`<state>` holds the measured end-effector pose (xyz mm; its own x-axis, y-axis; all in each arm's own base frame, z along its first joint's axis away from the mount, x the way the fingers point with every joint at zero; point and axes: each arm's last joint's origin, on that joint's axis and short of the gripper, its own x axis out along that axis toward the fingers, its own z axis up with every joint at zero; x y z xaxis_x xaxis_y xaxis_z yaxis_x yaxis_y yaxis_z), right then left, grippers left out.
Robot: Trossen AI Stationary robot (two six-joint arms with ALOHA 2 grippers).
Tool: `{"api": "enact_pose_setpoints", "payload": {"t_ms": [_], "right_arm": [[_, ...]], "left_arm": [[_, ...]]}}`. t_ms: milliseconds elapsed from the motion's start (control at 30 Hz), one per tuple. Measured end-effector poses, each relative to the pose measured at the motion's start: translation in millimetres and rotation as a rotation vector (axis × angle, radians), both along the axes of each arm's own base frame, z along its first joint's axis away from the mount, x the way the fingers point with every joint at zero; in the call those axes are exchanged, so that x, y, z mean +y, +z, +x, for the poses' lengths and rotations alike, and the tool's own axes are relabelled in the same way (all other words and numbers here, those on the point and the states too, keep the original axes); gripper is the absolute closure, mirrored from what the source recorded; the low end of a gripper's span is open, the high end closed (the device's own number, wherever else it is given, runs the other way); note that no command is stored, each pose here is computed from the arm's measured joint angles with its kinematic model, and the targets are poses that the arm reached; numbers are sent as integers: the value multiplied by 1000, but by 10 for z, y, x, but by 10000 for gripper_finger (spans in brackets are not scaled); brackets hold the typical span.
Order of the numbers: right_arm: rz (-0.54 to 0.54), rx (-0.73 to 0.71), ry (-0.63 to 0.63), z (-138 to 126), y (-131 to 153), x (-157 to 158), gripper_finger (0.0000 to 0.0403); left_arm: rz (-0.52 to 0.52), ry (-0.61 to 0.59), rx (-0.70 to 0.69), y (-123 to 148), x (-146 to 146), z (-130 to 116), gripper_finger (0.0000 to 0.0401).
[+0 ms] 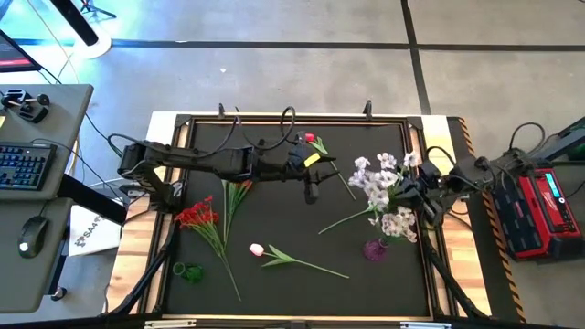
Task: Sort flowers into vase by color
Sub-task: Put the white flower into the pink vase
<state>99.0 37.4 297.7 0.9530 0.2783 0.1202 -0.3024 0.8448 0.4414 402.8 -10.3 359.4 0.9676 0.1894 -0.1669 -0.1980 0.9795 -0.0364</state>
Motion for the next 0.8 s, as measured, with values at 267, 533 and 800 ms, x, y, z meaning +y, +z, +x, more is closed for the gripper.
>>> {"api": "enact_pose_setpoints", "payload": {"t_ms": [267,533,800], "right_arm": [[-59,12,41,6,-124,52,403],[-136,60,142,-7,-198,90,403],[-151,188,261,-27,-323,116,403]], "left_arm": [[0,0,5,-5,0,-1,239],[19,-3,9,-5,0,-1,239],[41,7,13,-5,4,-2,239]]}}
